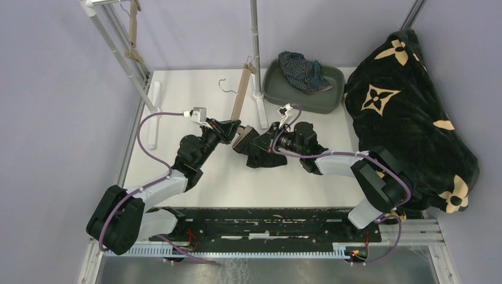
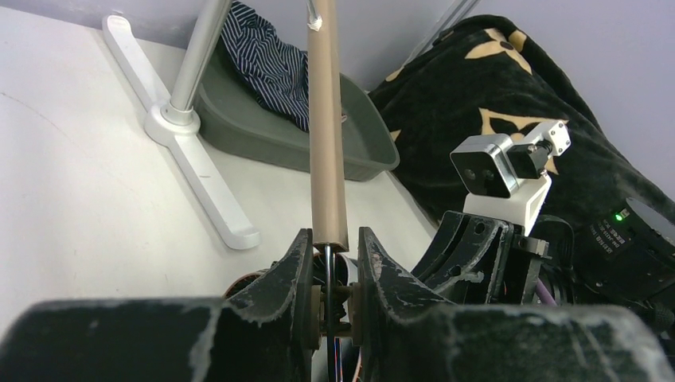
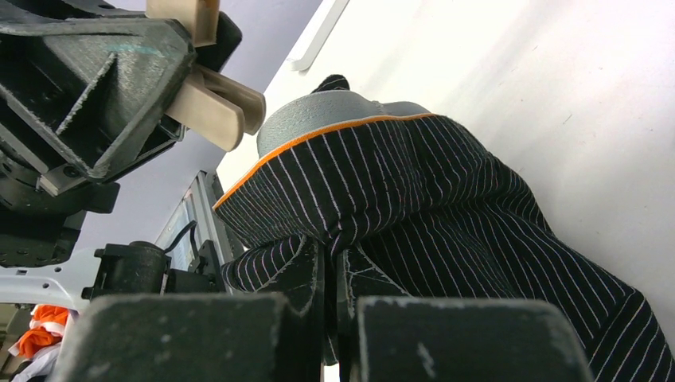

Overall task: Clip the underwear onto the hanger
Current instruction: Clamp the underwear onto the hanger.

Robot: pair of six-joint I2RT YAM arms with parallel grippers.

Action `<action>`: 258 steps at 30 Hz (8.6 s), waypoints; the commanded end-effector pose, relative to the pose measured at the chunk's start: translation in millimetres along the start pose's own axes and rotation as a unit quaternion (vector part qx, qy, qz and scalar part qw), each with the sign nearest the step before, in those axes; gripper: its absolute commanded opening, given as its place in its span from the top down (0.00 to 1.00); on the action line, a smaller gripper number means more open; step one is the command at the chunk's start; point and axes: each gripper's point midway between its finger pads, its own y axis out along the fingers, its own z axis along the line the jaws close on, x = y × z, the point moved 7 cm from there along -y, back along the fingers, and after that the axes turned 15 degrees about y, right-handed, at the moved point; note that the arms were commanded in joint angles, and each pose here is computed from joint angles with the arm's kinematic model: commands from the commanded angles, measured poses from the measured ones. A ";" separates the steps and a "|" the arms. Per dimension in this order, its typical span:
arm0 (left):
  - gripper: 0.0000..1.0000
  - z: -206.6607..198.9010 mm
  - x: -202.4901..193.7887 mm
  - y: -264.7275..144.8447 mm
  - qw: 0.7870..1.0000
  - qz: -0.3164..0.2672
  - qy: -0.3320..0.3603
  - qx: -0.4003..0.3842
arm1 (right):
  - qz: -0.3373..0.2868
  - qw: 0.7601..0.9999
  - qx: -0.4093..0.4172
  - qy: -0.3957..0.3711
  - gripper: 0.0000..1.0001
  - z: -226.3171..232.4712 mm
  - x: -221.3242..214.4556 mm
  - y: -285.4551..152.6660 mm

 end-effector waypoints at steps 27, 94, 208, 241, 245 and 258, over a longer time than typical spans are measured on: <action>0.97 -5.3 15.9 10.4 0.995 -0.041 -0.059 -0.076 | -0.013 0.998 0.059 -0.034 1.00 16.2 14.7 3.9; 0.97 -6.2 12.6 17.0 0.984 -0.023 -0.099 -0.144 | 0.002 0.995 0.090 -0.031 0.99 14.8 22.5 13.2; 0.97 -4.3 3.1 26.4 0.987 0.053 -0.053 -0.142 | -0.011 0.992 0.114 -0.044 1.00 39.5 53.8 20.1; 0.56 -3.9 -5.9 25.8 0.986 0.062 -0.060 -0.145 | 0.010 0.993 0.111 -0.028 0.99 29.0 44.8 15.9; 0.57 -2.3 -11.9 22.9 0.986 0.072 -0.063 -0.140 | 0.028 0.995 0.097 -0.014 0.98 18.9 32.5 13.6; 0.60 11.1 -28.9 11.8 0.989 0.109 -0.059 -0.080 | 0.081 0.996 -0.017 0.034 0.50 -30.0 -9.7 -2.4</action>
